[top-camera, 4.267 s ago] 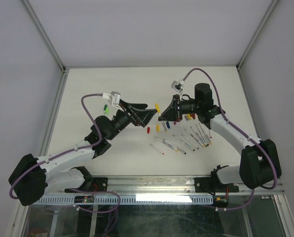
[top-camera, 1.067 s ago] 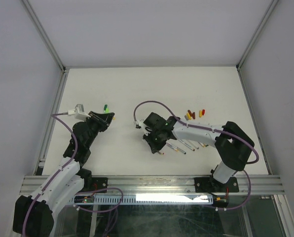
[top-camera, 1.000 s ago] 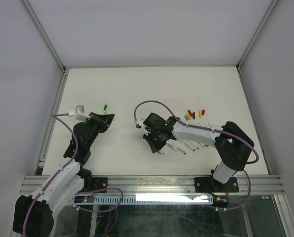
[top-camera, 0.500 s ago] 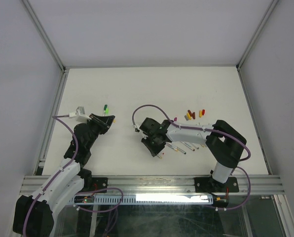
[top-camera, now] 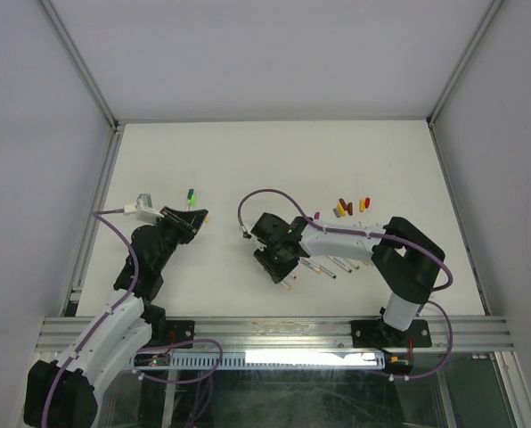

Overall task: Open the pen caps
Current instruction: Place the pen at the center of the board, then place the pen cap at the center of the board.

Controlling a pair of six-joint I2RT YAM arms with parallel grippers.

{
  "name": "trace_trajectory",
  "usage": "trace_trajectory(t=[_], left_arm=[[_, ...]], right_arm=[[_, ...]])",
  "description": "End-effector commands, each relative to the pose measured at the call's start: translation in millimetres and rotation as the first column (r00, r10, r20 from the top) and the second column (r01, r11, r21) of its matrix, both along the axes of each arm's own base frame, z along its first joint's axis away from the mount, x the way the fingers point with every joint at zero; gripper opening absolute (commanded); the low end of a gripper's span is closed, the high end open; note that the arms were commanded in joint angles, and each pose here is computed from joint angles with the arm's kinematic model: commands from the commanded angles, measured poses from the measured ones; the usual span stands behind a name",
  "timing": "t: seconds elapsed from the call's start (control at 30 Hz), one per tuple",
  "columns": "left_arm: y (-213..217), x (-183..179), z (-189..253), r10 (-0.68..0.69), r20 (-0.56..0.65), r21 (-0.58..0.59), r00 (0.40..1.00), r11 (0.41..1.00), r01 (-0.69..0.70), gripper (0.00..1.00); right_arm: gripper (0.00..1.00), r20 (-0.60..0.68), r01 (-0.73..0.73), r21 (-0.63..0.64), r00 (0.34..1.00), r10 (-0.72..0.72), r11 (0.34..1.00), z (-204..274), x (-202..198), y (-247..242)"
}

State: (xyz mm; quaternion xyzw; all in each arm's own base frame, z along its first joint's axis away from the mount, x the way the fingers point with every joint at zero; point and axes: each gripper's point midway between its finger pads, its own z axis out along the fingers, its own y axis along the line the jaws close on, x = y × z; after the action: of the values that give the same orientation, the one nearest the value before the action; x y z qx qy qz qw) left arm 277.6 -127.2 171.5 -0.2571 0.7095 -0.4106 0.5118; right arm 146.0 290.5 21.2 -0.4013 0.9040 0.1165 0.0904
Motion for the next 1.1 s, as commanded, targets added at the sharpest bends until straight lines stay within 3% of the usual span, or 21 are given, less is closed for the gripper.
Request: trace_trajectory(t=[0.0,0.2,0.6,0.83,1.07], left_arm=[[-2,-3,12,-0.021,0.042,-0.018,0.999,1.0,0.021,0.0],[-8,-6,12,-0.062,0.05,-0.011,0.997,0.998,0.063,0.0],[-26,-12,8,-0.172,0.037,-0.008,0.984,0.985,0.172,0.0],[-44,-15,-16,-0.197,-0.051,0.012,0.979,0.98,0.198,0.0],[-71,-16,-49,-0.114,-0.216,0.161,0.97,0.975,0.151,0.0]], right_arm=[[0.35,0.042,-0.025,-0.003,0.999,0.025,1.0,4,8,5],[0.41,0.083,-0.072,0.037,0.994,0.068,0.997,23,16,14],[0.44,0.201,-0.161,0.167,0.971,0.127,0.973,87,26,22],[0.44,0.256,-0.175,0.304,0.962,0.097,0.936,140,57,21],[0.43,0.447,-0.236,0.47,0.895,0.002,0.85,236,102,11]])
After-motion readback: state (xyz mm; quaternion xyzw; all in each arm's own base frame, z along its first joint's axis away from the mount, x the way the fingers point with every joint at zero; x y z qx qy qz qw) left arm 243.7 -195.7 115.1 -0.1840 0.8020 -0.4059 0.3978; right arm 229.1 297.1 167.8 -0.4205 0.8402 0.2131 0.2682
